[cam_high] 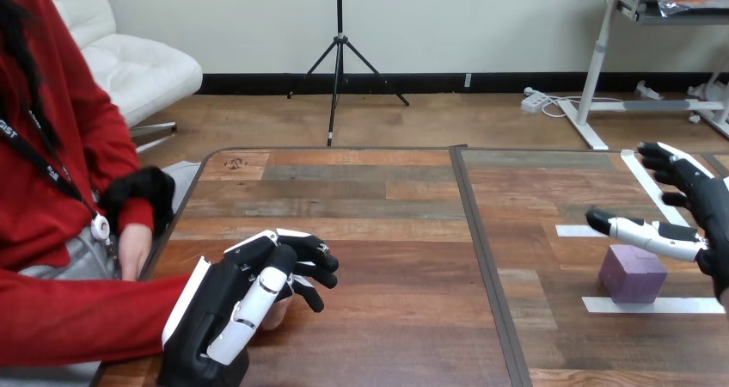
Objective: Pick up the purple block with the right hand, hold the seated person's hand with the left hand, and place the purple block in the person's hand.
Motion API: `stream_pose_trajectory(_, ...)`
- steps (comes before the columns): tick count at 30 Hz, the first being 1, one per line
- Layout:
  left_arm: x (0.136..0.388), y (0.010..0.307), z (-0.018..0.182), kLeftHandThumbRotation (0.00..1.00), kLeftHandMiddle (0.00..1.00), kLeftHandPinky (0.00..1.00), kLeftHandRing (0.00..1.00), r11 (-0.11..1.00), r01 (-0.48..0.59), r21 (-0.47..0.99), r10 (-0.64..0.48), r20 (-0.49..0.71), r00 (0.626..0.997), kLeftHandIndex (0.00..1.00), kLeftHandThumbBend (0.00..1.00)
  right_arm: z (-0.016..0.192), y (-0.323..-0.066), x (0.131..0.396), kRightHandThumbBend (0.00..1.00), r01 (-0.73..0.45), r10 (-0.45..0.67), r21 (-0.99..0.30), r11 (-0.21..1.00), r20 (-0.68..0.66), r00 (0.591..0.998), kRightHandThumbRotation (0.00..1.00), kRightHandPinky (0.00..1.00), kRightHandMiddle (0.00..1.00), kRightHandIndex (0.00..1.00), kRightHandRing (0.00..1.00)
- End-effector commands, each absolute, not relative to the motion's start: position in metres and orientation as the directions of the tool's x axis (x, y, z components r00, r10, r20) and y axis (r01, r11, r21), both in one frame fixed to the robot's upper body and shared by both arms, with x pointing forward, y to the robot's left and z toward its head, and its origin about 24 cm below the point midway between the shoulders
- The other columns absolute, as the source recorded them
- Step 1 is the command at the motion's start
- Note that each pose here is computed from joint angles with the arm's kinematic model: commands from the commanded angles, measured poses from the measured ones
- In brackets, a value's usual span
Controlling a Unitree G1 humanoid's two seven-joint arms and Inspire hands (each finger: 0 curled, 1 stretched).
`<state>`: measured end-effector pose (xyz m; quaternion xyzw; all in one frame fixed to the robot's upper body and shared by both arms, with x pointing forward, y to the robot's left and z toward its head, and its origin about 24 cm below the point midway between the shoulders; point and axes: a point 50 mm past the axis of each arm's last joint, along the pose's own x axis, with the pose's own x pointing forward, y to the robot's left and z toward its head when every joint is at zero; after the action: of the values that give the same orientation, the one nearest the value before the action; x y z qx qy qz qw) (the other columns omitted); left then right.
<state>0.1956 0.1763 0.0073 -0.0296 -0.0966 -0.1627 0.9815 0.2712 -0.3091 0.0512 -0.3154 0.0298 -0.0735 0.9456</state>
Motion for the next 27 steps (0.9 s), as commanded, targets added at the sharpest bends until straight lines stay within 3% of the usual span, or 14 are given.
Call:
stream_pose_trajectory(1, 0.211, 0.173, 0.024, 0.71, 0.58, 0.38, 0.54, 0.942, 0.336, -0.002, -0.321, 0.294, 0.9, 0.55, 0.44, 0.075, -0.312, 0.293, 1.0, 0.156, -0.171, -0.641, 0.751, 0.039, 0.984, 0.3, 0.87, 0.92, 0.9, 0.92)
stream_pose_trajectory(15, 0.212, 0.173, 0.024, 0.71, 0.56, 0.37, 0.52, 0.94, 0.341, -0.004, -0.324, 0.301, 0.897, 0.54, 0.43, 0.066, -0.32, 0.304, 1.0, 0.111, -0.226, -0.69, 0.715, -0.078, 0.971, 0.22, 0.82, 0.95, 0.94, 0.94)
stream_pose_trajectory(27, 0.214, 0.173, 0.025, 0.7, 0.56, 0.36, 0.52, 0.94, 0.34, -0.002, -0.324, 0.299, 0.898, 0.53, 0.44, 0.057, -0.323, 0.309, 1.0, 0.023, -0.195, -0.73, 0.683, -0.152, 0.969, 0.16, 0.83, 0.96, 0.96, 0.97)
